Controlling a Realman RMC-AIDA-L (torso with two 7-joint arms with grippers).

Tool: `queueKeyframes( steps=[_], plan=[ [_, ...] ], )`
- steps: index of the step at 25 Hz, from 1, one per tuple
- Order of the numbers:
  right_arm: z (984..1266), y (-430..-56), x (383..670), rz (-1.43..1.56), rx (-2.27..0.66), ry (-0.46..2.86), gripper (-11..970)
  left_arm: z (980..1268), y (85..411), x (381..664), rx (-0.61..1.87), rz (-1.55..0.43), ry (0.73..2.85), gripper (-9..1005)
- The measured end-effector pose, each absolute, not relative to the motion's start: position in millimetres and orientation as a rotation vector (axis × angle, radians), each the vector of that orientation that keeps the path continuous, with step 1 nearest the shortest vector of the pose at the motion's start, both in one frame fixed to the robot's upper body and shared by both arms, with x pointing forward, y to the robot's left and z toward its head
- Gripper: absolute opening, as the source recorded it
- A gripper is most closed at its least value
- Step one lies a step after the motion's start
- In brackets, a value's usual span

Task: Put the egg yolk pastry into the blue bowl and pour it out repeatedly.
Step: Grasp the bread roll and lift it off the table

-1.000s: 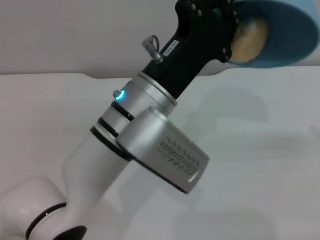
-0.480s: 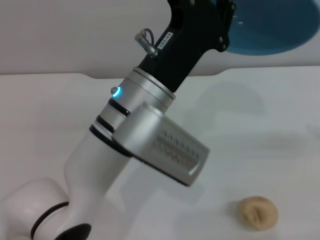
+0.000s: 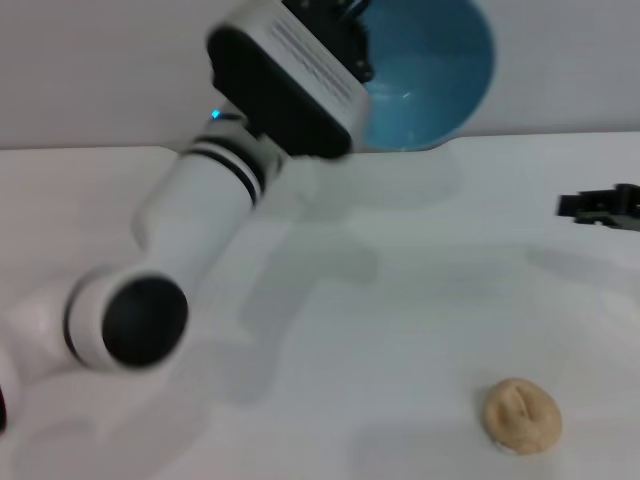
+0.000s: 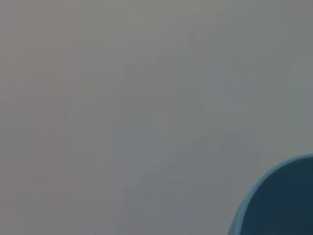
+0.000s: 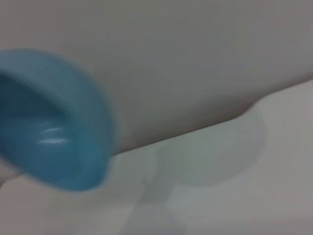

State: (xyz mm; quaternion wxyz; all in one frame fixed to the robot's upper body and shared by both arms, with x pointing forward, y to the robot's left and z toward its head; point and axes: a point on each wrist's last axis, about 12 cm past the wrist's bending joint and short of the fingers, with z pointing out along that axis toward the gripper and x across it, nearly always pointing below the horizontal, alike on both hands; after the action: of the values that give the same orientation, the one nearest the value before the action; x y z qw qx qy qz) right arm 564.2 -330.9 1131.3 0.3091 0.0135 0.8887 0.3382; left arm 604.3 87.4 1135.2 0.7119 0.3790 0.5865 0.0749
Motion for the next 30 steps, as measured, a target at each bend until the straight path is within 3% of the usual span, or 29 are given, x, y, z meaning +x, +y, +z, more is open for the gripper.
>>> queueKeyframes(
  steps=[5,6,15,24,30],
  plan=[
    [1141,-290,573,0.887,-0.327,2.404,222,1128,119,637,0.761,0.01,1.623,4],
    [1143,-281,573,0.875,-0.418,2.43,221,1123,138,649,0.718,-0.055,1.742,4],
    [1159,-236,573,0.748,-0.762,2.607,214,1096,182,661,0.645,-0.316,2.182,4],
    [1141,-195,568,0.454,-1.052,2.883,207,1099,180,648,0.719,-0.351,2.408,4],
    [1129,-189,563,0.406,-1.082,2.98,202,1103,178,644,0.735,-0.371,2.417,3]
  ],
)
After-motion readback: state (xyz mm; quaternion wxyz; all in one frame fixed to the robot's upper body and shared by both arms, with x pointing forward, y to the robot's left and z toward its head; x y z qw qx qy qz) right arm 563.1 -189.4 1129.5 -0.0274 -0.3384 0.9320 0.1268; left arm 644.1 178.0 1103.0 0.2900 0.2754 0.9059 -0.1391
